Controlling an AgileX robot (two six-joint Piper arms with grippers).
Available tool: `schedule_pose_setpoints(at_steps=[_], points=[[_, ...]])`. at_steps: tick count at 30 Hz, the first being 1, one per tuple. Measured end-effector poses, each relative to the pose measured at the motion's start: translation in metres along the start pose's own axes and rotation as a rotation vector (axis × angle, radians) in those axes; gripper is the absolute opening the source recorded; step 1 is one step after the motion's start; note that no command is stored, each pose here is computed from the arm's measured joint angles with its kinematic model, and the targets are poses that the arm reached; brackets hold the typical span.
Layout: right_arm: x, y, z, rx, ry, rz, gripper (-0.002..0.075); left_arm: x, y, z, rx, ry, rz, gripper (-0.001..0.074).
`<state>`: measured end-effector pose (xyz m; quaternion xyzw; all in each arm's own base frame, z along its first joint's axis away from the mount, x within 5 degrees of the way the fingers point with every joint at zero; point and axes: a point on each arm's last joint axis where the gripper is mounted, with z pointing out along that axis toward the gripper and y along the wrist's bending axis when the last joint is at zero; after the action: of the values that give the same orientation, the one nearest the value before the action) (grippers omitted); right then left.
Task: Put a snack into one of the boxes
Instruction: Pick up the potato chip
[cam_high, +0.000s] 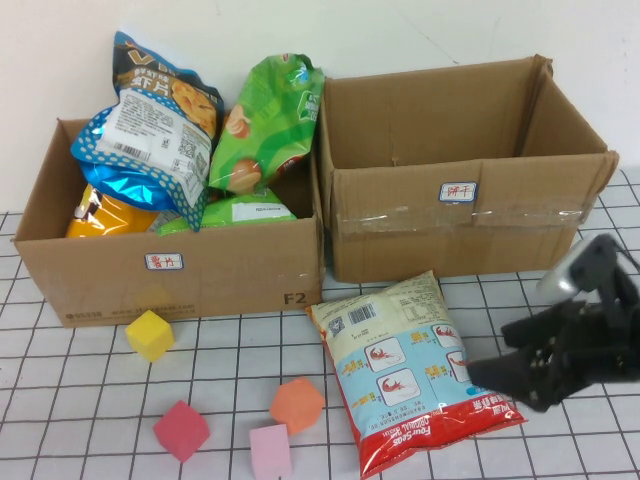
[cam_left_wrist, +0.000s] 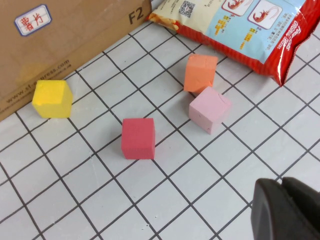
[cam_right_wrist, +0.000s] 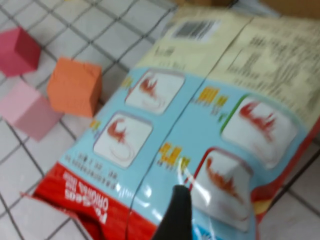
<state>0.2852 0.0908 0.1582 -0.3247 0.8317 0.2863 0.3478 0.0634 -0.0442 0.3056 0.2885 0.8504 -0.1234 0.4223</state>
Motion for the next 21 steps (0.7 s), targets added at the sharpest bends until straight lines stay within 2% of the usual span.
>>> schedule_pose_setpoints(at_steps=[11, 15, 18, 21], points=[[0.015, 0.014, 0.032, -0.081, 0.094, -0.071, 0.0665, 0.000, 0.000, 0.000, 0.000, 0.001, -0.029, -0.0001], [0.023, 0.011, 0.039, -0.087, 0.121, -0.062, 0.0648, 0.000, 0.000, 0.000, -0.001, 0.001, -0.040, -0.0001], [0.026, 0.010, 0.041, -0.089, 0.130, -0.055, 0.0579, 0.000, 0.000, 0.000, -0.001, 0.001, -0.051, -0.0001], [0.026, 0.011, 0.042, -0.099, 0.128, -0.055, 0.0441, 0.000, 0.000, 0.000, -0.001, 0.005, -0.053, -0.0001]])
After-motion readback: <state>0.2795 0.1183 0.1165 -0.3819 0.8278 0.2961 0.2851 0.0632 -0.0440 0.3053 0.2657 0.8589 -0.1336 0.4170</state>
